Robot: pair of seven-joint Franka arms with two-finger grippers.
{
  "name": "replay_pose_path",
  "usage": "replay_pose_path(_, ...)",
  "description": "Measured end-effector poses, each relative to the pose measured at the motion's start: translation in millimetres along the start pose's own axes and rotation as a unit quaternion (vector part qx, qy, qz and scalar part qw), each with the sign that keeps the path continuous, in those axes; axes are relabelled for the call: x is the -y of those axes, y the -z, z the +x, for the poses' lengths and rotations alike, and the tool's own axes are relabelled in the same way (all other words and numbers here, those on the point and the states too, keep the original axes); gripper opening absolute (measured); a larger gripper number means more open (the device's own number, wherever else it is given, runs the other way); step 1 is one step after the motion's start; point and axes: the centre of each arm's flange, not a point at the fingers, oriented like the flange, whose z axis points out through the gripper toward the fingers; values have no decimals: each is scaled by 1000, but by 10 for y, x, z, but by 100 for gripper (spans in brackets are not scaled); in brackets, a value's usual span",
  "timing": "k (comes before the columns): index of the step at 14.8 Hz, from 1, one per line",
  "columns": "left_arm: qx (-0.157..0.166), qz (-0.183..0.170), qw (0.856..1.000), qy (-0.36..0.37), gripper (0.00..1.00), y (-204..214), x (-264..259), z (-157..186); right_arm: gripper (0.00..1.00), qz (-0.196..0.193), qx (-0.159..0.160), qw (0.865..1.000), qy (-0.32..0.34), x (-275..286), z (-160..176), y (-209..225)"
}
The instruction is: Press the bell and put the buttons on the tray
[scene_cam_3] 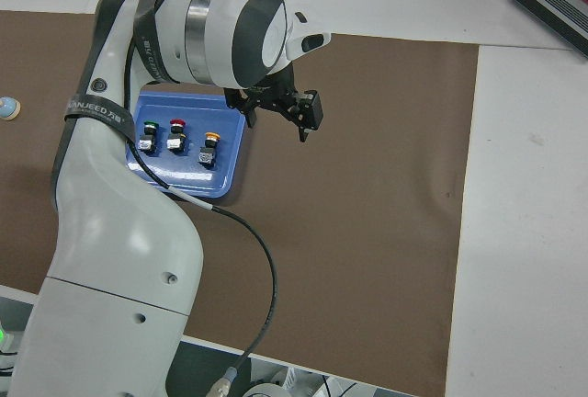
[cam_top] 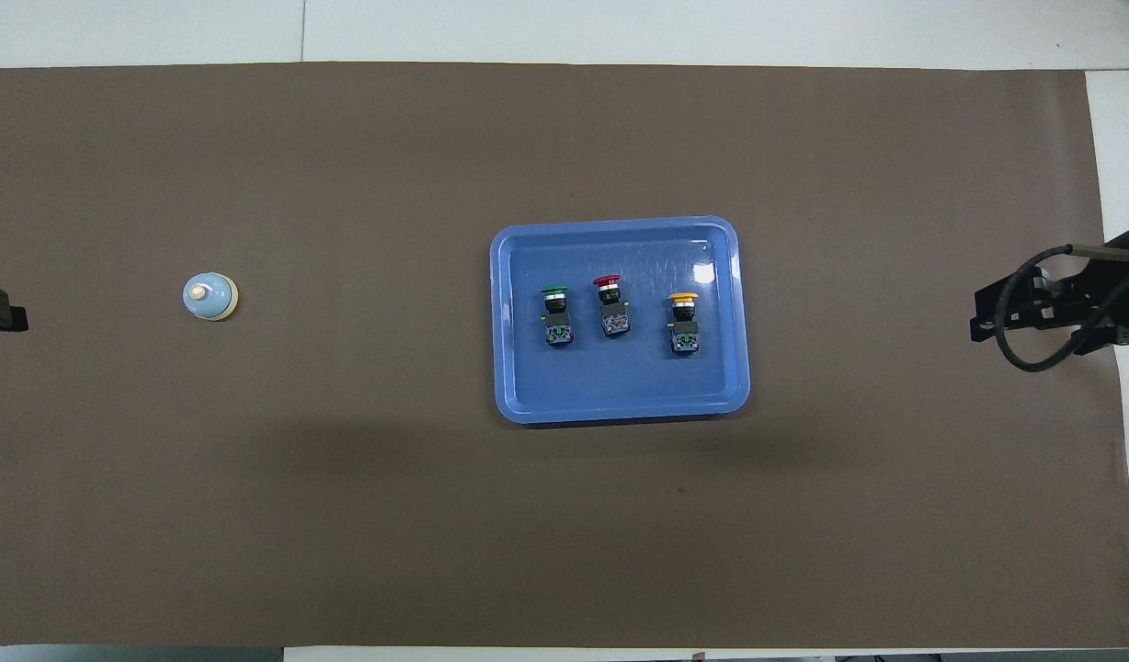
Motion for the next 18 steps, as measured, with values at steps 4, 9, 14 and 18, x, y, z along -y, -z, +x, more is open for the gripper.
replay_pose_path(4, 24, -2, 1000, -1, 1, -743, 2, 315, 100, 0, -2, 1000, 3, 32, -20, 18)
replay_pose_path(9, 31, -4, 1000, -1, 1, -1478, 2, 617, 100, 0, -2, 1000, 4, 35, -20, 14)
replay_pose_path(14, 45, -5, 999, -5, 1, -1672, -49, 604, 100, 0, -2, 1000, 4, 35, -20, 14)
replay_pose_path(18, 44, -5, 999, -6, 1, -1712, -58, 601, 100, 0, -2, 1000, 4, 35, -20, 14)
